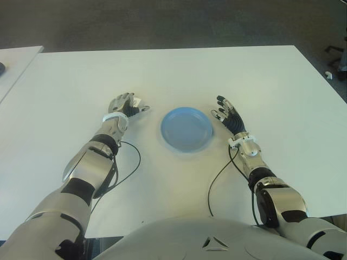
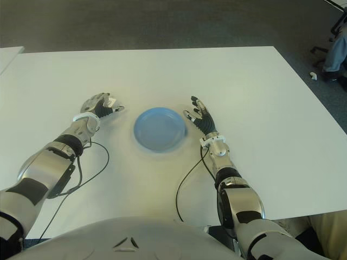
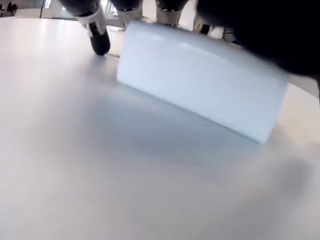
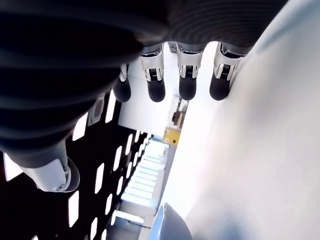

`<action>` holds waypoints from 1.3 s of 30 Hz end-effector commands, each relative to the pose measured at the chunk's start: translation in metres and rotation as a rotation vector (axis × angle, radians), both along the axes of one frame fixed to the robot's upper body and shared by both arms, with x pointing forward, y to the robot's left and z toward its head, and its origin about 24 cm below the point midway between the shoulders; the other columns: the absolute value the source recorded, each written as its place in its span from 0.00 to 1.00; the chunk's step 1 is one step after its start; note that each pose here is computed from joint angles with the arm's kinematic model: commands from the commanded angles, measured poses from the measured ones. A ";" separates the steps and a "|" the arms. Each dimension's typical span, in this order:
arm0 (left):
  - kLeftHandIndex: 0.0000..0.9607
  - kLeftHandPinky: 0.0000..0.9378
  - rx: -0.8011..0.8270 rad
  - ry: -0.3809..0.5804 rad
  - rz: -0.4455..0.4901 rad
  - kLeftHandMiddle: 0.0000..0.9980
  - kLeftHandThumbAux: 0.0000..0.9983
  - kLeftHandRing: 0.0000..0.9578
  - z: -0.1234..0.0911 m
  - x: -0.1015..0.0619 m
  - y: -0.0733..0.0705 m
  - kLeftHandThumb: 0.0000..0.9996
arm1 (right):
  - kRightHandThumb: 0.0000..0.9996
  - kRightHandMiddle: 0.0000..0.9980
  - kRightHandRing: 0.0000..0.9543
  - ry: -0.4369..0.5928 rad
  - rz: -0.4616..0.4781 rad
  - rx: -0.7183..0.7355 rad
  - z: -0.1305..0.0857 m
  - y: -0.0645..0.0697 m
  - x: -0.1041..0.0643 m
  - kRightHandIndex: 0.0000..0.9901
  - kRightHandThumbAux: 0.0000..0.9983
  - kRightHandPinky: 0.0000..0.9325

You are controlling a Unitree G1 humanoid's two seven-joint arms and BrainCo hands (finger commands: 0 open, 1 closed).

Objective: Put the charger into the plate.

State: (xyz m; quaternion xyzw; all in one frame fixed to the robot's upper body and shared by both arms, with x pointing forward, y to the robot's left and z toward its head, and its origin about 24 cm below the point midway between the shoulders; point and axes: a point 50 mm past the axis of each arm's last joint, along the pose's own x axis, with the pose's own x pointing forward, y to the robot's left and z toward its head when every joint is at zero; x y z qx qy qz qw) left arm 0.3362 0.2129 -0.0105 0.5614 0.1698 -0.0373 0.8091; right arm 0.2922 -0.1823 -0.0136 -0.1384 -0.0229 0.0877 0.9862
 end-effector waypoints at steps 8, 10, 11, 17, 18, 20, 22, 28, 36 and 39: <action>0.00 0.00 -0.140 0.143 0.044 0.00 0.28 0.00 -0.029 -0.022 -0.003 0.13 | 0.13 0.06 0.06 0.097 -0.019 -0.008 -0.021 -0.003 -0.017 0.01 0.53 0.09; 0.00 0.00 -0.137 0.141 0.041 0.00 0.30 0.00 -0.029 -0.022 -0.003 0.13 | 0.12 0.06 0.06 0.098 -0.019 -0.011 -0.021 -0.003 -0.017 0.01 0.52 0.09; 0.00 0.00 -0.135 0.140 0.039 0.00 0.30 0.00 -0.029 -0.022 -0.003 0.13 | 0.12 0.06 0.06 0.098 -0.018 -0.012 -0.021 -0.003 -0.017 0.01 0.52 0.08; 0.00 0.00 -0.097 0.128 0.013 0.00 0.33 0.00 -0.026 -0.021 -0.001 0.11 | 0.12 0.06 0.06 0.101 -0.021 -0.015 -0.022 -0.002 -0.017 0.01 0.52 0.07; 0.00 0.01 -0.091 0.126 0.009 0.00 0.34 0.00 -0.026 -0.021 -0.001 0.11 | 0.12 0.06 0.06 0.102 -0.021 -0.016 -0.022 -0.002 -0.017 0.01 0.52 0.07; 0.01 0.02 -0.076 0.119 -0.001 0.00 0.34 0.00 -0.025 -0.020 -0.001 0.10 | 0.12 0.06 0.06 0.102 -0.022 -0.016 -0.021 -0.002 -0.017 0.01 0.52 0.07; 0.01 0.03 -0.068 0.115 -0.006 0.00 0.34 0.00 -0.025 -0.020 -0.001 0.09 | 0.12 0.06 0.06 0.102 -0.022 -0.015 -0.021 -0.002 -0.017 0.01 0.52 0.07; 0.04 0.09 0.019 0.076 -0.070 0.02 0.35 0.02 -0.023 -0.020 -0.001 0.08 | 0.11 0.06 0.06 0.101 -0.021 -0.010 -0.021 -0.001 -0.016 0.01 0.51 0.07; 0.10 0.17 0.130 0.005 -0.166 0.10 0.38 0.10 -0.021 -0.022 -0.002 0.09 | 0.10 0.06 0.05 0.098 -0.022 -0.015 -0.020 -0.001 -0.015 0.00 0.53 0.05; 0.11 0.19 0.188 -0.043 -0.222 0.12 0.39 0.12 -0.020 -0.023 -0.003 0.10 | 0.10 0.06 0.05 0.093 -0.025 -0.019 -0.019 -0.001 -0.015 0.00 0.53 0.05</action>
